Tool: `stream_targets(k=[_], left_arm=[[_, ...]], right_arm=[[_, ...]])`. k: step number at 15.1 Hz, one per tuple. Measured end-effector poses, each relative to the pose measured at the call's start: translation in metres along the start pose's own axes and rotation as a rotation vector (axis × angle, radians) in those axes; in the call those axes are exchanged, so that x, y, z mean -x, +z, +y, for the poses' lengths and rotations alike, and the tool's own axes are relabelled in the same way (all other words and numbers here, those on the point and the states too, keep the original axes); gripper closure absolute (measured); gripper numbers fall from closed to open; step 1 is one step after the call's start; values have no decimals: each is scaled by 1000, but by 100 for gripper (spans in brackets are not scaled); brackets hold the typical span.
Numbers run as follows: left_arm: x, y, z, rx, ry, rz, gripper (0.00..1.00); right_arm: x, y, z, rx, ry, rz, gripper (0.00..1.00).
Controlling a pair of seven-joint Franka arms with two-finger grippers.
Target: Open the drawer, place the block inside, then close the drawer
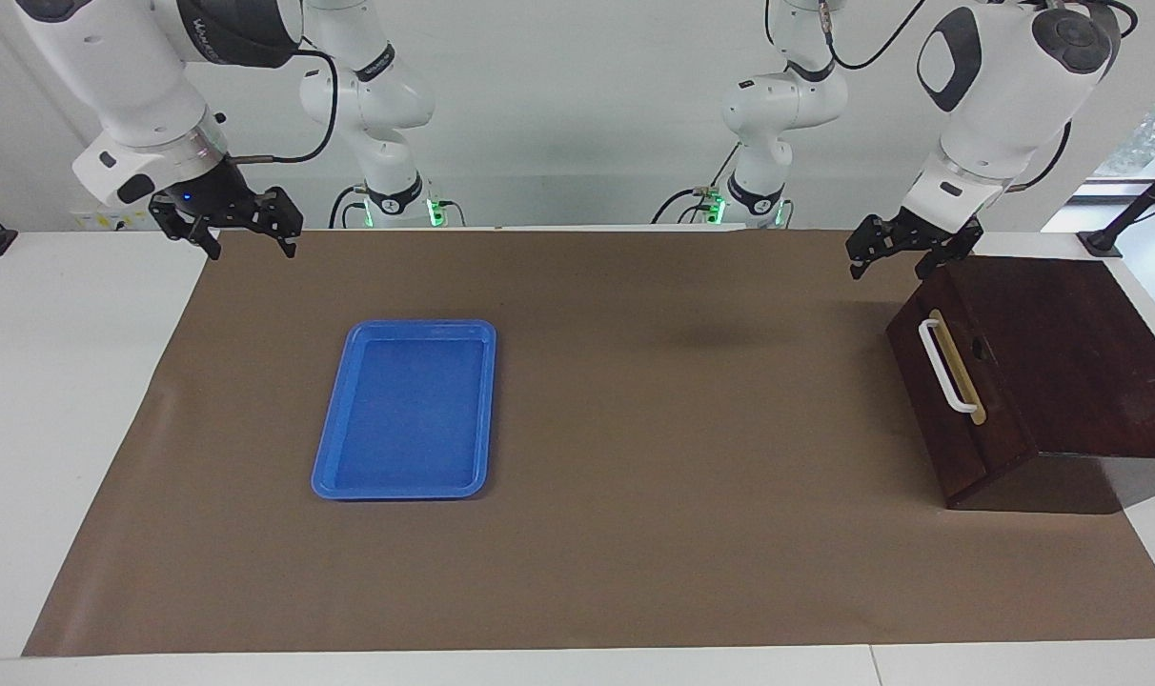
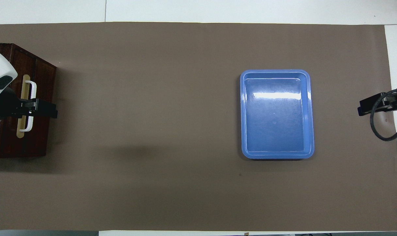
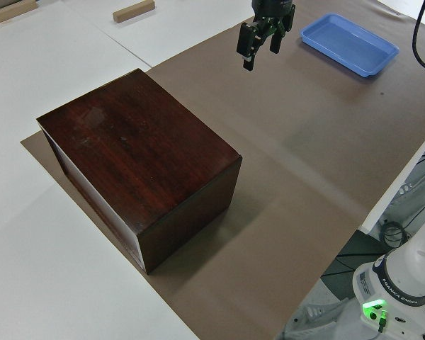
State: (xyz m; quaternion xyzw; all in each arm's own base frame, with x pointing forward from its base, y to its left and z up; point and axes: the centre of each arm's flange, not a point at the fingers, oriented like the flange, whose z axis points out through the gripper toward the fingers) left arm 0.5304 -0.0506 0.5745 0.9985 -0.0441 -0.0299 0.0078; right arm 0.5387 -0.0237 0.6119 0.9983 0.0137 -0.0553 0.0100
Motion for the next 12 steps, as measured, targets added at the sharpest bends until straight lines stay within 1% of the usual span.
stream_targets(k=[12], left_arm=[[0,0,2,0,15,-4,0]], right_arm=[[0,0,0,0,0,0,0]])
